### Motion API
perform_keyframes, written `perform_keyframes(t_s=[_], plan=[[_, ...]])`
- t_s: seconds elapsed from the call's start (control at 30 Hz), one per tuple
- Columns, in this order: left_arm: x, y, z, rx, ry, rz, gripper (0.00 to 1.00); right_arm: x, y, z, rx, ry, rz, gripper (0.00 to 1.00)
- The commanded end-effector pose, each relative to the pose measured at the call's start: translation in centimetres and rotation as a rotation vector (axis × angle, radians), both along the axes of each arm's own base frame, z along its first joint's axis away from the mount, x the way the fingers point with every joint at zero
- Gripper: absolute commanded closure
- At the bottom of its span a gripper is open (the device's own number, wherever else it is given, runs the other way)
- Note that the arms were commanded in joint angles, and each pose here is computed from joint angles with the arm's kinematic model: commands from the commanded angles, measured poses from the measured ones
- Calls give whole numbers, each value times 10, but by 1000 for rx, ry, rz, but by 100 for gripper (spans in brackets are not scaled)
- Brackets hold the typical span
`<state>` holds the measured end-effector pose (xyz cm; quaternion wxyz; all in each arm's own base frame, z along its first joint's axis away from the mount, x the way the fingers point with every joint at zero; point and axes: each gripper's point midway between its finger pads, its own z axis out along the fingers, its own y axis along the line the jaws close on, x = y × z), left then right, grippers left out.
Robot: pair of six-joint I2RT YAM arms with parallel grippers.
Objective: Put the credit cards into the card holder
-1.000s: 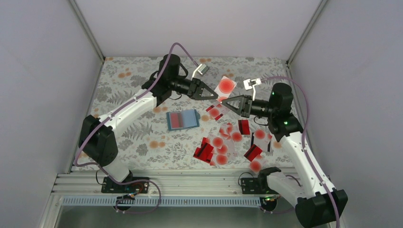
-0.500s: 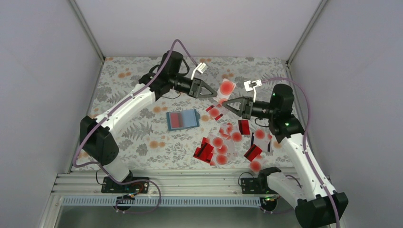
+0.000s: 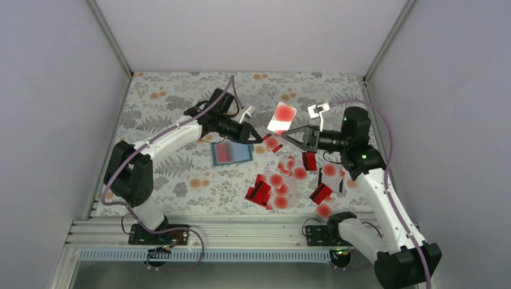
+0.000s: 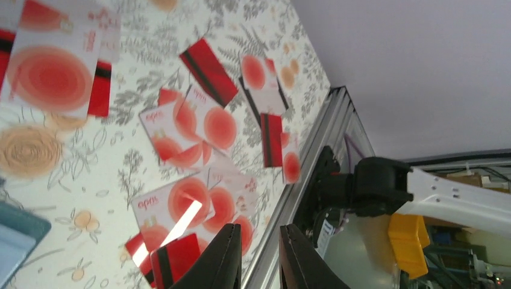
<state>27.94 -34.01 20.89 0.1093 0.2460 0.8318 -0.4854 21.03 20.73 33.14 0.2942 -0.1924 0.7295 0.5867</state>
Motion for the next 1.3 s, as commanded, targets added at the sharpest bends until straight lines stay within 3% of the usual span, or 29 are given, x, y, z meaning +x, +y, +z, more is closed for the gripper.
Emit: perform_keyframes(t_s=[0.0, 0.17, 0.33, 0.47, 0.53, 0.57, 1.27], plan=[[-13, 0, 37, -141, -109, -47, 80, 2, -1, -22, -34, 65, -18, 96], [-8, 6, 77, -184, -204, 0, 73, 5, -3, -29, -75, 65, -37, 96], [5, 19, 119, -191, -321, 139, 50, 19, -7, -39, -129, 89, -103, 96], [12, 19, 136, -214, -334, 176, 28, 20, -5, -36, -109, 81, -81, 96], [15, 15, 136, -218, -303, 176, 4, 21, -4, -33, -103, 71, -74, 96], [16, 13, 134, -220, -287, 179, 0, 22, -3, -31, -101, 65, -74, 96], [17, -33, 130, -206, -171, 129, 11, 54, 0, -8, -81, 44, -127, 96]])
